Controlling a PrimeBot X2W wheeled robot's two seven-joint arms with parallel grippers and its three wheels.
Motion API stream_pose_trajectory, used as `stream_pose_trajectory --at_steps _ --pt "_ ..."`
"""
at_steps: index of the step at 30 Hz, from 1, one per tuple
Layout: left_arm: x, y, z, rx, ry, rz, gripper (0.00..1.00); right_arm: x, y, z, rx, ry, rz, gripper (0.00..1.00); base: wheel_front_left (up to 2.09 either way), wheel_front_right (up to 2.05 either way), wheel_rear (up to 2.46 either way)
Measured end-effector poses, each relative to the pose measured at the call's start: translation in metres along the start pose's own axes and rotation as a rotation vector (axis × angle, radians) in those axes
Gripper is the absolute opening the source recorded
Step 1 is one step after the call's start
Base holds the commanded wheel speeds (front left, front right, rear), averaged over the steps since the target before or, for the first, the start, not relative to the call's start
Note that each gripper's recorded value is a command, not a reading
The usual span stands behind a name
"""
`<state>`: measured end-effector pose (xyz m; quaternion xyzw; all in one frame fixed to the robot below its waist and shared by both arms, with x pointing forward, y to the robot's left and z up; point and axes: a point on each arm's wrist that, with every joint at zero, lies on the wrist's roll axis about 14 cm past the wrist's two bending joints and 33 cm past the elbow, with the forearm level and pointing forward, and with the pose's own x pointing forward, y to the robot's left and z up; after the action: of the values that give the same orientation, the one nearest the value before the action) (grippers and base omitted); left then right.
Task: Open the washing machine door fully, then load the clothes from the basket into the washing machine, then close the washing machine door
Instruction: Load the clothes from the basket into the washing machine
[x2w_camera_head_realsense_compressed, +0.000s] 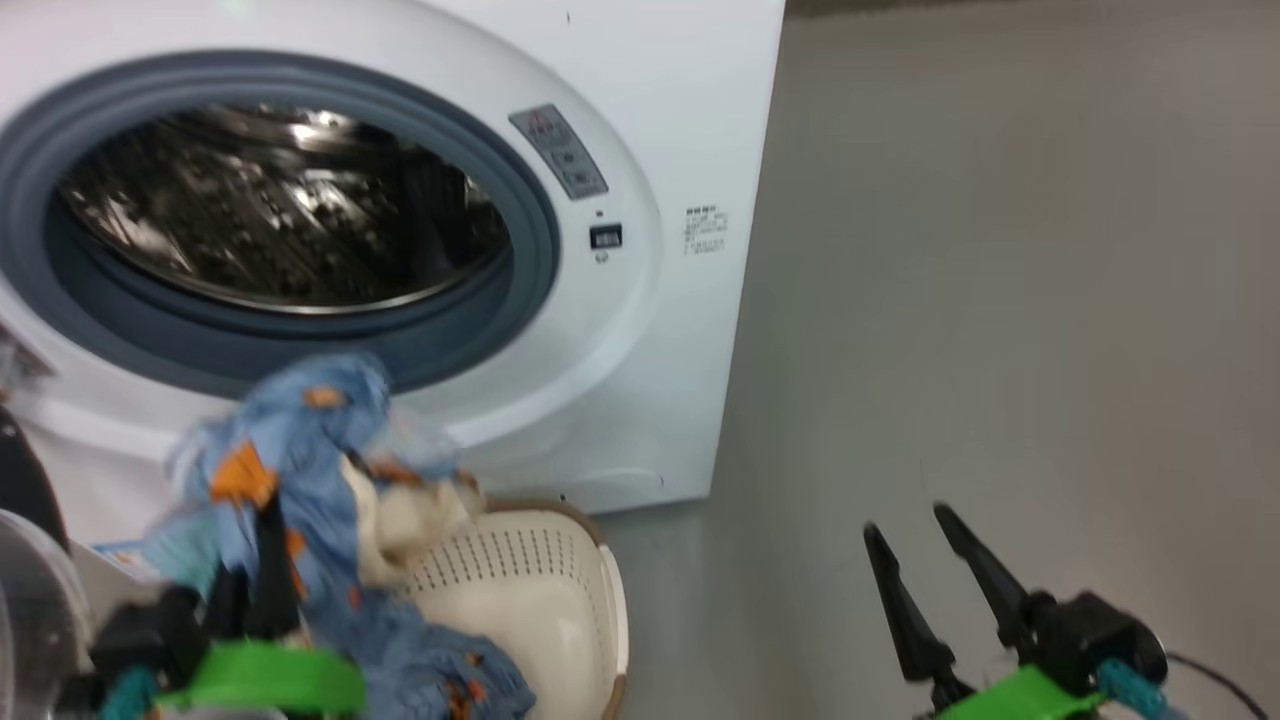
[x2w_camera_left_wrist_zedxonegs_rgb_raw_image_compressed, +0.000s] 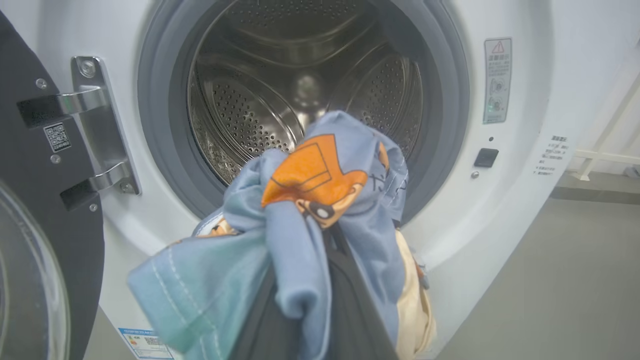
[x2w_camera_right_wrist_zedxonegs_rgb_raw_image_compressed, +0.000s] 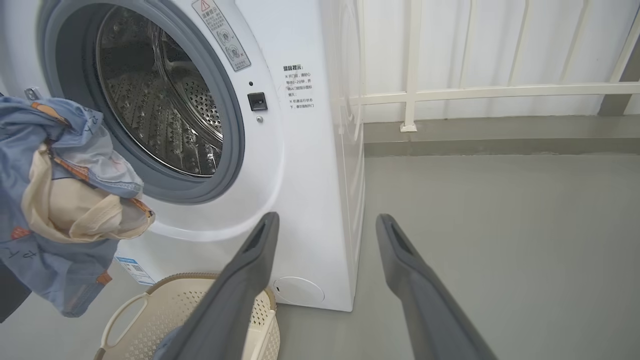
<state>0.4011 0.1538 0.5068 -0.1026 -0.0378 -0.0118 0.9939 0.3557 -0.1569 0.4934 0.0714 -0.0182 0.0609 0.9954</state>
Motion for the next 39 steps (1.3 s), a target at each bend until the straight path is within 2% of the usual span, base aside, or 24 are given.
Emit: stream_pose_trajectory --at_steps 10,17,27,39 --pt "0.097 0.002 0.006 0.022 -0.072 -0.048 0.00 0.054 0.013 -0.009 0.020 0.005 0.061 1.00 0.00 0.00 0.00" --pt "0.157 0.007 -0.023 0.081 -0.037 -0.076 0.00 0.077 0.010 -0.031 0.078 0.048 0.062 1.00 0.00 0.00 0.00" --pt "0.230 -0.007 -0.064 0.127 0.021 -0.122 0.00 0.069 -0.016 -0.056 0.101 0.122 -0.022 1.00 0.00 0.00 0.00" --pt "0.307 -0.011 -0.077 0.191 0.018 -0.129 0.00 0.051 -0.030 -0.076 0.102 0.200 -0.082 1.00 0.00 0.00 0.00"
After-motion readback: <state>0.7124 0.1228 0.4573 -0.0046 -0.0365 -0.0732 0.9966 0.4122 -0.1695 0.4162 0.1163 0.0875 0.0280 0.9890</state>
